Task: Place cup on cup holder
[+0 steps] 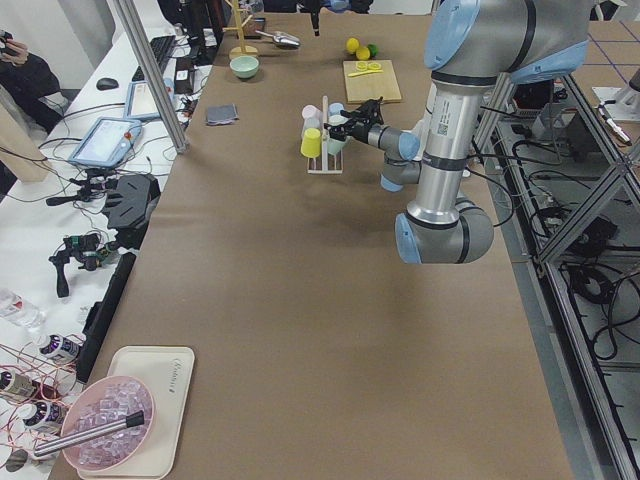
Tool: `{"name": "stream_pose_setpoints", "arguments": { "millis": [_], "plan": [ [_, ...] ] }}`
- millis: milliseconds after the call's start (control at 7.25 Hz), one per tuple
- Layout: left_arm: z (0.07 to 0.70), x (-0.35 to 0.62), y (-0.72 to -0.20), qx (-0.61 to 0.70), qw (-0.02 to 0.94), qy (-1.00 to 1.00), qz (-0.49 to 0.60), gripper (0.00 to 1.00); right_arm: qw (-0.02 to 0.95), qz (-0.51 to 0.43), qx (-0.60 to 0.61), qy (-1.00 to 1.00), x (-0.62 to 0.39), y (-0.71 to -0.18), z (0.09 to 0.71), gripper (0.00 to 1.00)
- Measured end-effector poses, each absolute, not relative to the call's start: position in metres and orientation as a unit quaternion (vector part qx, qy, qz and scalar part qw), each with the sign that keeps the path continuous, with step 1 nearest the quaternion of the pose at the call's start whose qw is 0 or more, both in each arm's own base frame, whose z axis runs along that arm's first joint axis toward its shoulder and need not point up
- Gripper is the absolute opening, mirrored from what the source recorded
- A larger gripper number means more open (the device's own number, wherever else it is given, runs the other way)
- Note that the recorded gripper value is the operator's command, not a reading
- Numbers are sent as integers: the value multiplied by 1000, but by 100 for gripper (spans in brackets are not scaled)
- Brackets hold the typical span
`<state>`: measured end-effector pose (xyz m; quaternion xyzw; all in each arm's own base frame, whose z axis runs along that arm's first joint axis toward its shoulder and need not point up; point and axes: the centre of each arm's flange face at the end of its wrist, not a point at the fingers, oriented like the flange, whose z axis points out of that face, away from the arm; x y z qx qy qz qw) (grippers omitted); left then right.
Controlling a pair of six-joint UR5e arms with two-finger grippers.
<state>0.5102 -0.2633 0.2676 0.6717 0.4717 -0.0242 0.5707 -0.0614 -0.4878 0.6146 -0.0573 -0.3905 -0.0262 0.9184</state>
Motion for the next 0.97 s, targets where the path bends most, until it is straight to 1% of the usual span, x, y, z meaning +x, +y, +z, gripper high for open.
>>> {"name": "stream_pose_setpoints", "arguments": {
  "millis": [276, 552, 828, 966],
  "plan": [
    [254, 496, -267, 676, 557, 480, -38, 98, 920, 14, -74, -385, -54, -479, 621, 97],
    [216, 452, -285, 702, 523, 480, -53, 98, 923, 26, -66, -378, -46, -474, 615, 99],
    [194, 417, -325, 730, 514, 450, -25, 98, 931, 23, -40, -362, -37, -462, 626, 99],
    [188, 395, -368, 742, 525, 416, 16, 98, 936, 24, -30, -350, -32, -457, 633, 99]
  ]
}}
